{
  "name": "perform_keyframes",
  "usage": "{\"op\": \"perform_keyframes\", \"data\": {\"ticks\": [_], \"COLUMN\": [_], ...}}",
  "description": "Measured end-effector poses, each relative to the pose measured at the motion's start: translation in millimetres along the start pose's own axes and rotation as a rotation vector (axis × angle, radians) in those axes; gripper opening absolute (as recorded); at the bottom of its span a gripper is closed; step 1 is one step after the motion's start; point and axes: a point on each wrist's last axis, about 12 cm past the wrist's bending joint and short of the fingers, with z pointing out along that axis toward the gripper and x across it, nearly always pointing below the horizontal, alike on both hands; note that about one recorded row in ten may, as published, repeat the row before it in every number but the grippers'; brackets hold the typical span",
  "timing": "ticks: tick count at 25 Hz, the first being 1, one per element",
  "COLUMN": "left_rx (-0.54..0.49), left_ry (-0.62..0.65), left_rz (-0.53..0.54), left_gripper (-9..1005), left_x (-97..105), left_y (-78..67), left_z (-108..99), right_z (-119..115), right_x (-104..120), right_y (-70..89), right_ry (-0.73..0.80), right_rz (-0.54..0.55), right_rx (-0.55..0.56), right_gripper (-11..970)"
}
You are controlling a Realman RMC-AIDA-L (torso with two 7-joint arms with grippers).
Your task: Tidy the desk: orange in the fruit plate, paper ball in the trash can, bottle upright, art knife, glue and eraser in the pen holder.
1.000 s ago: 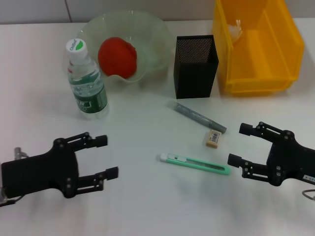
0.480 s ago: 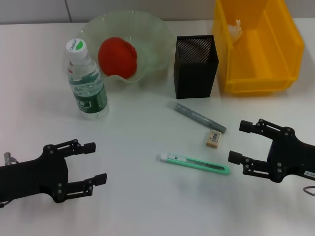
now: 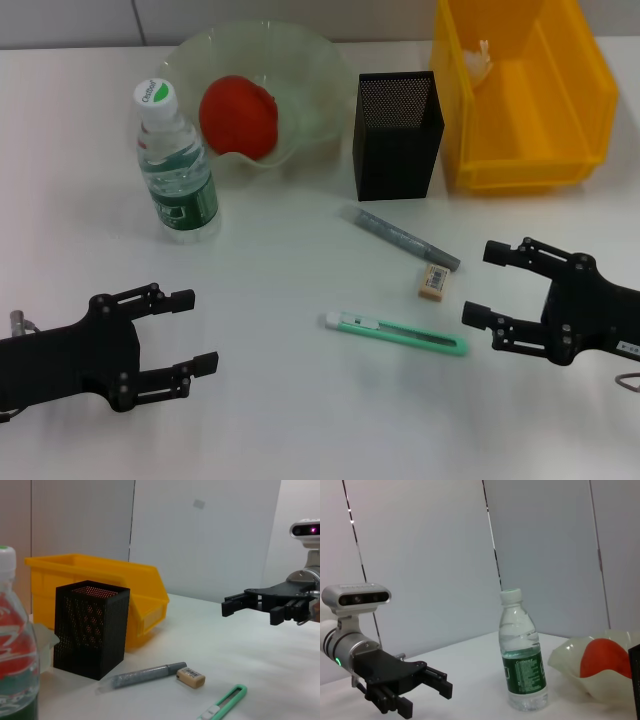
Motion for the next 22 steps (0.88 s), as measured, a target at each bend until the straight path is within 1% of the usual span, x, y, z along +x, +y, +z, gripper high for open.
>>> {"op": "perform_keyframes", "data": {"ticks": [5, 9, 14, 15, 19, 21, 22], "left_rx": [0.0, -0.005, -0.019, -0.055, -0.076, -0.075, -0.075], "left_ry": [0.0, -0.011, -0.02, -0.048, -0.066, -0.067, -0.067], "left_rz": [0.004, 0.023, 0.027, 0.025, 0.024, 0.023, 0.023], "left_gripper": [771, 770, 770, 770, 769, 769, 769], "left_x": [0, 0, 0, -2, -4, -4, -4], "left_y": [-0.1, -1.0, 0.2, 2.4, 4.5, 4.6, 4.7], "left_z": [0, 2, 4, 3, 2, 2, 2], "right_z": [-5, -12, -13, -13, -14, -13, -13], "right_x": [-13, -34, -63, -69, -92, -112, -112], "right_y": [-6.2, -16.1, -30.0, -33.5, -44.8, -52.5, -52.5], "right_ry": [-0.011, 0.007, 0.093, 0.109, 0.167, 0.242, 0.242], "right_rz": [0.03, 0.051, 0.066, 0.07, 0.074, 0.071, 0.071], "right_rx": [-0.029, -0.067, -0.136, -0.149, -0.203, -0.25, -0.25], "right_gripper": [824, 824, 824, 824, 824, 824, 825]}}
